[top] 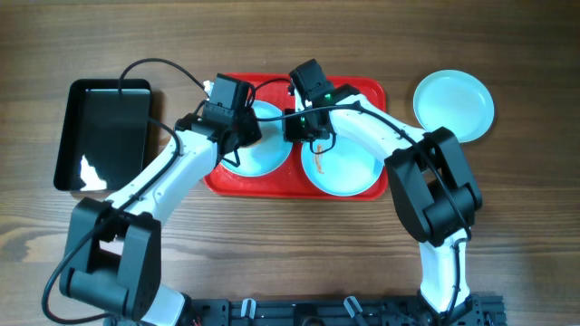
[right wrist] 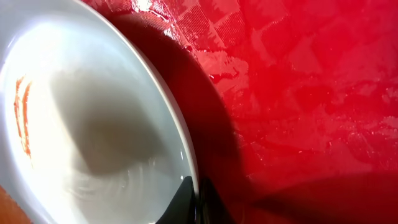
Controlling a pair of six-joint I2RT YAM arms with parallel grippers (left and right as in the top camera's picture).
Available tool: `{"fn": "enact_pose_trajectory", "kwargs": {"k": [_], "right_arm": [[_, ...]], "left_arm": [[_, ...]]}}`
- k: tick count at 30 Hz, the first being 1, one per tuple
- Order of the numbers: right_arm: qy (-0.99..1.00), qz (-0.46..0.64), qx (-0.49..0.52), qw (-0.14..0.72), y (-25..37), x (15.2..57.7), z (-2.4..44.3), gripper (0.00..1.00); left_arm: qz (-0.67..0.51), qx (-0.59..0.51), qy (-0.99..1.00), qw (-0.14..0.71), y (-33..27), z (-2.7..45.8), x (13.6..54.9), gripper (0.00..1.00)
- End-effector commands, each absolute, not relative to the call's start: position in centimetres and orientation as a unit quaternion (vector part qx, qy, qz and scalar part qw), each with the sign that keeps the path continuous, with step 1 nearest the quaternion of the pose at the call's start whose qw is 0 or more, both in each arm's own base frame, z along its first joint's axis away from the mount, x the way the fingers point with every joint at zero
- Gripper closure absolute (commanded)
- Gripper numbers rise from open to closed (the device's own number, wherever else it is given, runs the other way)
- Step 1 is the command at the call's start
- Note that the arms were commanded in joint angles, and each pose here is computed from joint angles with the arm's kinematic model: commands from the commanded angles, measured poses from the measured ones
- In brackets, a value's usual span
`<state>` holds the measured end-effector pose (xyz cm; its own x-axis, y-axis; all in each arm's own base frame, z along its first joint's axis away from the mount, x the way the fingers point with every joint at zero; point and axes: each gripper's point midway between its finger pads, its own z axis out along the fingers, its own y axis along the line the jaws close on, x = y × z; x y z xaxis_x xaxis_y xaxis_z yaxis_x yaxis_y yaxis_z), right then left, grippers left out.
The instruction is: Clean dirty plates on tray and stack at the side
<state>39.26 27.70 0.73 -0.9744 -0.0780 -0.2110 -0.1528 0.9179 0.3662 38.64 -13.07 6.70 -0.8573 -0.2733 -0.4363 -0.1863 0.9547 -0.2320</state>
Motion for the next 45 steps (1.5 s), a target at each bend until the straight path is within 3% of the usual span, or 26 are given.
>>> {"fn": "enact_pose_trajectory", "kwargs": {"k": [1,15,26,34,38,43,45], "right_arm": [[0.975,0.193,-0.06,0.092,27.9,38.9,0.2,0.96],[0.974,0.195,-0.061,0.095,28.0,39.1,0.2,0.96],[0.974,0.194,-0.065,0.095,28.0,39.0,0.2,0.96],[0.974,0.195,-0.064,0.097,28.0,39.1,0.2,0.96],[0.974,0.195,-0.064,0.098,28.0,39.2,0.3,0.96],[0.973,0.197,-0.064,0.1,28.1,39.3,0.3,0.95],[0.973,0.198,-0.063,0.102,28.1,39.4,0.4,0.96]], "left_arm": [[-0.104,-0.14,0.961,0.215,-13.7,4.8,38.5,0.96],[-0.118,-0.125,0.971,0.166,-14.8,1.2,37.7,0.96],[0.032,-0.121,0.968,0.218,-8.5,1.4,39.0,0.96],[0.048,-0.124,0.968,0.214,-5.9,1.4,39.3,0.96],[0.009,-0.119,0.966,0.231,-7.3,3.4,39.9,0.96],[-0.111,-0.078,0.939,0.315,-12.5,12.3,40.9,0.96],[-0.12,-0.071,0.936,0.324,-13.1,13.3,40.7,0.96]]}}
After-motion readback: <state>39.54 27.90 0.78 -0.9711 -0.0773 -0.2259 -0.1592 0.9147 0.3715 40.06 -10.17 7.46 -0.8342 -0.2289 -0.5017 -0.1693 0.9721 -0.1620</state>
